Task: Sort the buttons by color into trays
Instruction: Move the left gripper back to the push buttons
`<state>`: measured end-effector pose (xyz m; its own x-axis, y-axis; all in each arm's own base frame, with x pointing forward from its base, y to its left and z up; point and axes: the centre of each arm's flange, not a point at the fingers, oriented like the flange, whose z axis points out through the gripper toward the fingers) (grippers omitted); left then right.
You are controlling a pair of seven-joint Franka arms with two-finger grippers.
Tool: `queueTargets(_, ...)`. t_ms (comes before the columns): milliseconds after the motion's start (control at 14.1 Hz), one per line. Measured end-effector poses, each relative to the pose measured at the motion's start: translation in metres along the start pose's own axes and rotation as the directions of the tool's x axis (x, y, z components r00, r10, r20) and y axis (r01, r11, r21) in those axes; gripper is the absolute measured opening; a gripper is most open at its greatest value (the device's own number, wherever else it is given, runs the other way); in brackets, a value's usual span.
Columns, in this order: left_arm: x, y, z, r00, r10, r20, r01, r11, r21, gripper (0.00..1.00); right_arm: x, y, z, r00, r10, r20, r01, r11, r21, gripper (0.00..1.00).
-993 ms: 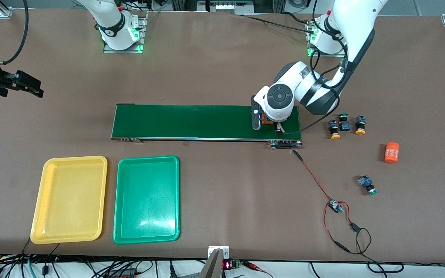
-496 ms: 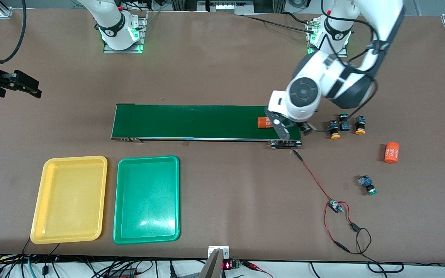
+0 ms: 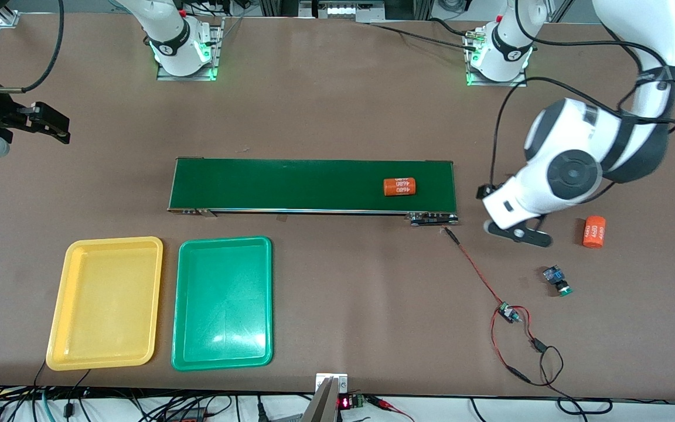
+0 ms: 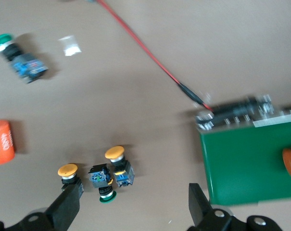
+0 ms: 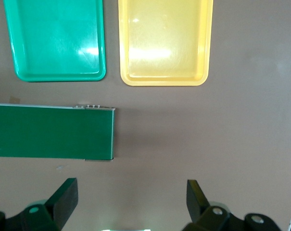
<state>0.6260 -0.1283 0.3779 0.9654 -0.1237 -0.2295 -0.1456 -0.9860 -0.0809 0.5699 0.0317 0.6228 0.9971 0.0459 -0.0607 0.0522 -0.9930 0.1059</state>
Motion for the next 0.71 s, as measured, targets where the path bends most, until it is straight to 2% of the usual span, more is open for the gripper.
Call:
queueTargets(142, 0.021, -0.040, 0.006, 0.995, -0.102, 0.003, 0.102, 0.995, -0.015, 1.00, 0.006, 0.003, 0.006, 1.000, 0.004, 0.000, -0.004, 1.000, 0.000, 1.00)
queueTargets(355, 0.066, -0.108, 0.028, 0.975, -0.222, -0.027, 0.221, 0.974, -0.048, 1.00, 0.007, -0.004, 0.004, 1.000, -0.012, -0.018, 0.012, 1.000, -0.005, 1.00)
queueTargets(567, 0.100, -0.139, 0.056, 0.919, -0.364, -0.148, 0.352, 0.930, -0.101, 1.00, 0.006, -0.008, 0.001, 1.000, -0.019, -0.022, 0.019, 1.000, -0.006, 1.00)
queueTargets(709, 0.112, -0.164, 0.084, 0.889, -0.415, -0.193, 0.396, 0.909, -0.128, 1.00, 0.007, -0.006, 0.001, 1.000, -0.015, -0.025, 0.015, 1.000, -0.006, 1.00)
